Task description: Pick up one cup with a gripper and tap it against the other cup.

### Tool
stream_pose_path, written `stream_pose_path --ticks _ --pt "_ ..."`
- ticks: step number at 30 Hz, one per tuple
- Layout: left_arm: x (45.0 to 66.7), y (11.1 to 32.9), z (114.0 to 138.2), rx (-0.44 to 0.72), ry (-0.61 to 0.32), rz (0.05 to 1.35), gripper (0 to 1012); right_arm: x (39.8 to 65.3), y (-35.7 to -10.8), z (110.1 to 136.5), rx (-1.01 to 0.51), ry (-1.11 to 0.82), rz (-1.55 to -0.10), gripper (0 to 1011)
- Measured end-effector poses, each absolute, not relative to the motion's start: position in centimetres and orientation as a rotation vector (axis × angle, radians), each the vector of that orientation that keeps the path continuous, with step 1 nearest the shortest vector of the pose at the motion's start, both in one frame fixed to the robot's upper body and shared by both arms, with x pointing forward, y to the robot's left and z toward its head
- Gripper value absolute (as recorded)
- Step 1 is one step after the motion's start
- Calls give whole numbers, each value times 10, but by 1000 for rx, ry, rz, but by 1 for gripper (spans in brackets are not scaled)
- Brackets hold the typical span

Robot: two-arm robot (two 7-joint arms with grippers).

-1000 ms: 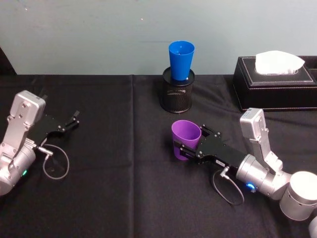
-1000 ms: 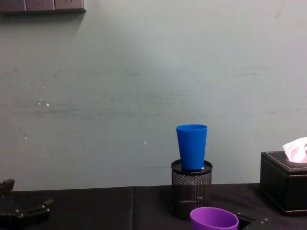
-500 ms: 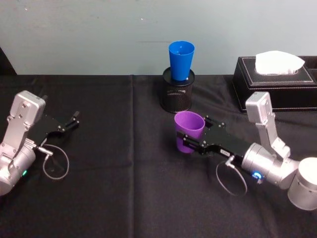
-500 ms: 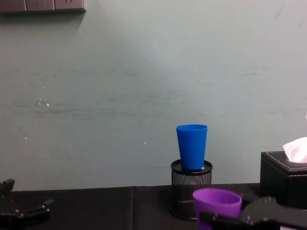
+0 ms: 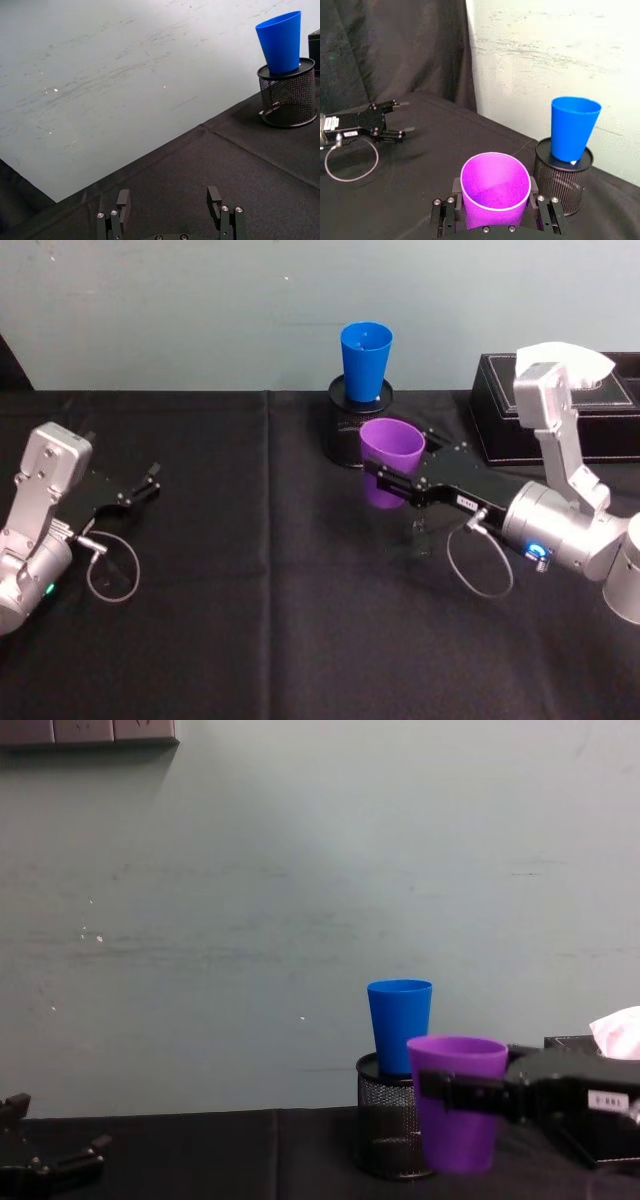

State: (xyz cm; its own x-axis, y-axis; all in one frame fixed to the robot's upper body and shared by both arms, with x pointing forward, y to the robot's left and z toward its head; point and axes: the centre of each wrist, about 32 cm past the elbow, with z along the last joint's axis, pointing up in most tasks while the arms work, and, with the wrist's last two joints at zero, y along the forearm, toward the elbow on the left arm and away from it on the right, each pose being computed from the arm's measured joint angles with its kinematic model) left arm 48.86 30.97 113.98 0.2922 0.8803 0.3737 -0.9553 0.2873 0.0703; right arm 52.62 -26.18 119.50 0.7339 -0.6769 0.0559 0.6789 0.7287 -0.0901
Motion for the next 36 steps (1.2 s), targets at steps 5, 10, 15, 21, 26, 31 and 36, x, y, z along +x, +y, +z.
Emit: stream_pose_path --ticks 5,10,15,21,26,31,36 --pt "489 310 1140 304 -285 1248 1005 527 -261 1210 -120 -18 -750 734" --pt "489 310 1140 304 -285 1248 1005 528 -260 1223 -127 -21 -749 733" --pt "489 310 1140 304 -285 1248 1005 528 -258 1234 -132 -30 -740 733" --pt "489 310 1140 304 -285 1248 1005 527 -255 1242 -131 -35 -731 733" --pt "489 310 1140 304 -285 1248 1005 527 -254 1246 -126 -37 -731 734" --pt "489 310 1140 304 -285 1248 1005 527 -254 1246 -128 -37 -734 733" --pt "489 310 1140 304 -285 1248 1005 527 -254 1246 -128 -37 -734 734"
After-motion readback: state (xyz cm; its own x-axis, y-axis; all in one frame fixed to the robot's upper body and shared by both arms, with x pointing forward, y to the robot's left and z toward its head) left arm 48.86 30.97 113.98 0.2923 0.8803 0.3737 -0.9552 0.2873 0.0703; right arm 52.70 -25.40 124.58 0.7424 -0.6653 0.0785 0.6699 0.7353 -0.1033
